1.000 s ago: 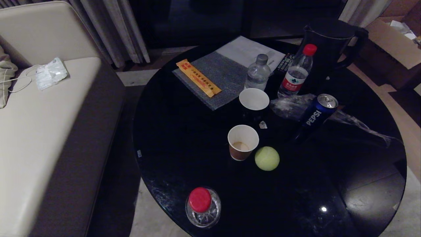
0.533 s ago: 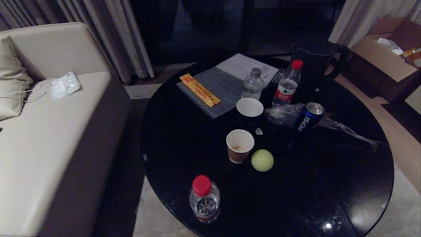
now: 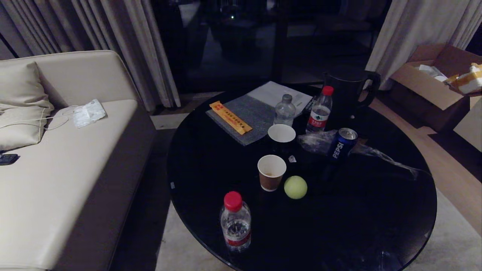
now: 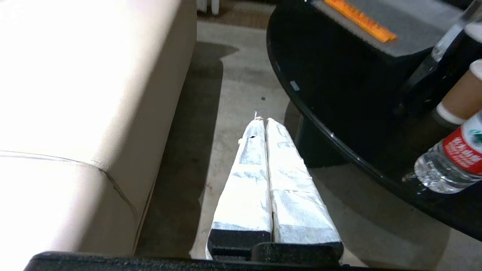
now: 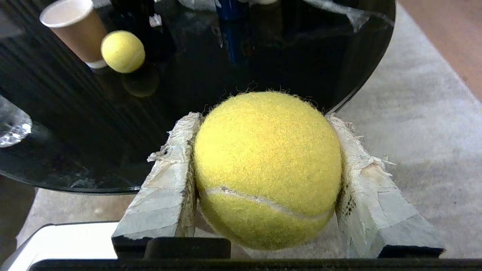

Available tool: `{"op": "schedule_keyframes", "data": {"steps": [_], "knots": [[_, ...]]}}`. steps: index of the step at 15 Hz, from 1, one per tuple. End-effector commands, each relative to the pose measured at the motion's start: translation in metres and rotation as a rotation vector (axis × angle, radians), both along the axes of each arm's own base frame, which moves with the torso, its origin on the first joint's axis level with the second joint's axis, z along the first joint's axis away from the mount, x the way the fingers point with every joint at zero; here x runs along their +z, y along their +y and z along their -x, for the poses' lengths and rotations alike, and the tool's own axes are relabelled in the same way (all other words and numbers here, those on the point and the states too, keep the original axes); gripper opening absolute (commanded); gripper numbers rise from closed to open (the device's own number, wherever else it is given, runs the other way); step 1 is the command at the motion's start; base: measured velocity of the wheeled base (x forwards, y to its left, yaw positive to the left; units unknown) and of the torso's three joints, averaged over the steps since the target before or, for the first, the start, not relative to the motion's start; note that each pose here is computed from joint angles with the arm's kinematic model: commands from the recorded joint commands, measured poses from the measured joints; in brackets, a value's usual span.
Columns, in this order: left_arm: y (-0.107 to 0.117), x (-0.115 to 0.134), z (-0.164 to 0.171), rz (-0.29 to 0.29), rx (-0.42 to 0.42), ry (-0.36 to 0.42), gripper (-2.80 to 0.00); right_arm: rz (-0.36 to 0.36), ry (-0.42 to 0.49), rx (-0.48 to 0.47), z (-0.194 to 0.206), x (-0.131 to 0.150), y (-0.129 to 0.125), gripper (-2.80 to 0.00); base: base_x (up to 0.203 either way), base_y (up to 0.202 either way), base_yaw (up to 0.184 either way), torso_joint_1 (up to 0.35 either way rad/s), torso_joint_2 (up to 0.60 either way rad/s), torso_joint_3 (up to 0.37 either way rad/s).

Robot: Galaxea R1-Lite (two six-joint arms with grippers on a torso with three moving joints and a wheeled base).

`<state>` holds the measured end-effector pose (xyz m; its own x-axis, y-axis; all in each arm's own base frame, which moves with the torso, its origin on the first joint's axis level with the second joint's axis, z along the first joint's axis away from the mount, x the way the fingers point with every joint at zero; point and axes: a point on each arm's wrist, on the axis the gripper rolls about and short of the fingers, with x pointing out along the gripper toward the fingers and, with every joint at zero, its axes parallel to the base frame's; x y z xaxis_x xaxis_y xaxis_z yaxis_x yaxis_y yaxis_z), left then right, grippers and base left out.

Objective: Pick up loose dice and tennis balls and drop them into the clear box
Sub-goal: Put the ball in the box

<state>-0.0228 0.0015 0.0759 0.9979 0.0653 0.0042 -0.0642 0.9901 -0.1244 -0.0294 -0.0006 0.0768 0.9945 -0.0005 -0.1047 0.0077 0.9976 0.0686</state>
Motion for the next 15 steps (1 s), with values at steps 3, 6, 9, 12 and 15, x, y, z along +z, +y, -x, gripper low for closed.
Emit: {"op": "schedule_keyframes", "data": {"steps": [3, 6, 9, 12, 15], "knots": [[0.0000, -0.0004, -0.0002, 0.001, 0.001, 0.003, -2.80, 0.000, 0.002, 0.000, -0.0001, 0.0000, 0.0000, -2.80, 0.000, 0.000, 0.000, 0.002, 0.00, 0.204], [0.0000, -0.0004, -0.0002, 0.001, 0.001, 0.003, -2.80, 0.000, 0.002, 0.000, -0.0001, 0.0000, 0.0000, -2.80, 0.000, 0.000, 0.000, 0.002, 0.00, 0.200], [0.0000, -0.0004, -0.0002, 0.001, 0.001, 0.003, -2.80, 0.000, 0.002, 0.000, -0.0001, 0.0000, 0.0000, -2.80, 0.000, 0.000, 0.000, 0.002, 0.00, 0.121], [0.0000, -0.0002, -0.0002, 0.006, 0.002, 0.001, -2.80, 0.000, 0.002, 0.000, -0.0001, 0.0000, 0.0000, -2.80, 0.000, 0.000, 0.000, 0.001, 0.00, 0.015], [0.0000, -0.0004, -0.0002, 0.003, 0.001, 0.003, -2.80, 0.000, 0.002, 0.000, -0.0001, 0.0000, 0.0000, -2.80, 0.000, 0.000, 0.000, 0.000, 0.00, 0.000]]}}
